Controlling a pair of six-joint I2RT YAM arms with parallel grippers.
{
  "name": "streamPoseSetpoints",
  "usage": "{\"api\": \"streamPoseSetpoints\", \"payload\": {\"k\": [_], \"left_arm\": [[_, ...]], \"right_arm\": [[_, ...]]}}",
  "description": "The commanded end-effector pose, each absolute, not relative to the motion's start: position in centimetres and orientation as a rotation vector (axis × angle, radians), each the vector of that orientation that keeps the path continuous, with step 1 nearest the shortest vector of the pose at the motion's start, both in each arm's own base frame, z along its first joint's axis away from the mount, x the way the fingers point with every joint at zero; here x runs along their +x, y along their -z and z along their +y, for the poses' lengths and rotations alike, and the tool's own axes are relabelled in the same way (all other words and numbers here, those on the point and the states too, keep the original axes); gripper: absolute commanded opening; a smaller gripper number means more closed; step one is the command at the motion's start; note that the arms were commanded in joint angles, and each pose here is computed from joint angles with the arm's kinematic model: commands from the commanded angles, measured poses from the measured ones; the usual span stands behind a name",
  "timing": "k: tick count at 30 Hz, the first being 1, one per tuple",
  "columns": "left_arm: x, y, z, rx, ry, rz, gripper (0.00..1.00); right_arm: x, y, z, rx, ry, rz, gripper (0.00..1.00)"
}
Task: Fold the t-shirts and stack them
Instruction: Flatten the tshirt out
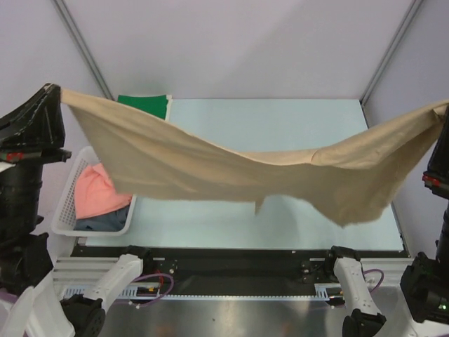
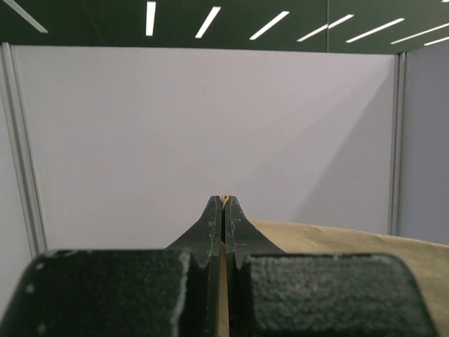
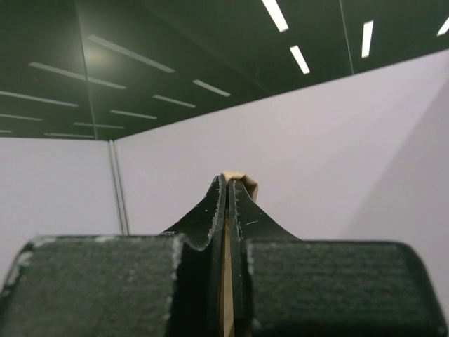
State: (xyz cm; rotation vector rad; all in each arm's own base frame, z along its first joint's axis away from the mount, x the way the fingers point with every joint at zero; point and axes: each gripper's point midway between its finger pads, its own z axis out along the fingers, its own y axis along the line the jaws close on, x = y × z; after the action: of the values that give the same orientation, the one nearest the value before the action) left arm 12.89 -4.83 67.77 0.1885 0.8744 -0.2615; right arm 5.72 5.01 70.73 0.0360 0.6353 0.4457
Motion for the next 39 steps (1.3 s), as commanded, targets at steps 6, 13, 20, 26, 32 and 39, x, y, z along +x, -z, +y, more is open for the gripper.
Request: {"api": "streamPoseSetpoints", "payload": {"k": [6,13,20,26,32,39], "left_arm": [[15.6,-66.8,-3.7,0.133,0.179,0.887,0.00],[28.6,-57.0,-4.7,0.088,0.075,1.096,0.00],[42.2,-40.4,-7.1,0.126,-0.009,1.346,0.00],[55.8,-23.1,-9.5,0.161,-0.041,1.719,0.00],[65.3,-11.5,-13.0,0.240,0.052,1.972,0.00],[67.7,-12.3,-10.8,0.082,0.040,1.968,0.00]], "right_arm": [[9.5,-71.5,4.2,0.037,-0.438,0.666,0.00],[24.0,-62.8,2.1,0.145,-0.504,0.917,0.00],[39.1,-45.3,0.1,0.275,-0.507,1.241,0.00],[50.4,-31.2,-1.3,0.312,-0.480,1.476,0.00],[57.4,-21.7,-3.7,0.389,-0.451,1.659,0.00],[60.6,-17.5,-3.4,0.371,-0.471,1.774,0.00]]}}
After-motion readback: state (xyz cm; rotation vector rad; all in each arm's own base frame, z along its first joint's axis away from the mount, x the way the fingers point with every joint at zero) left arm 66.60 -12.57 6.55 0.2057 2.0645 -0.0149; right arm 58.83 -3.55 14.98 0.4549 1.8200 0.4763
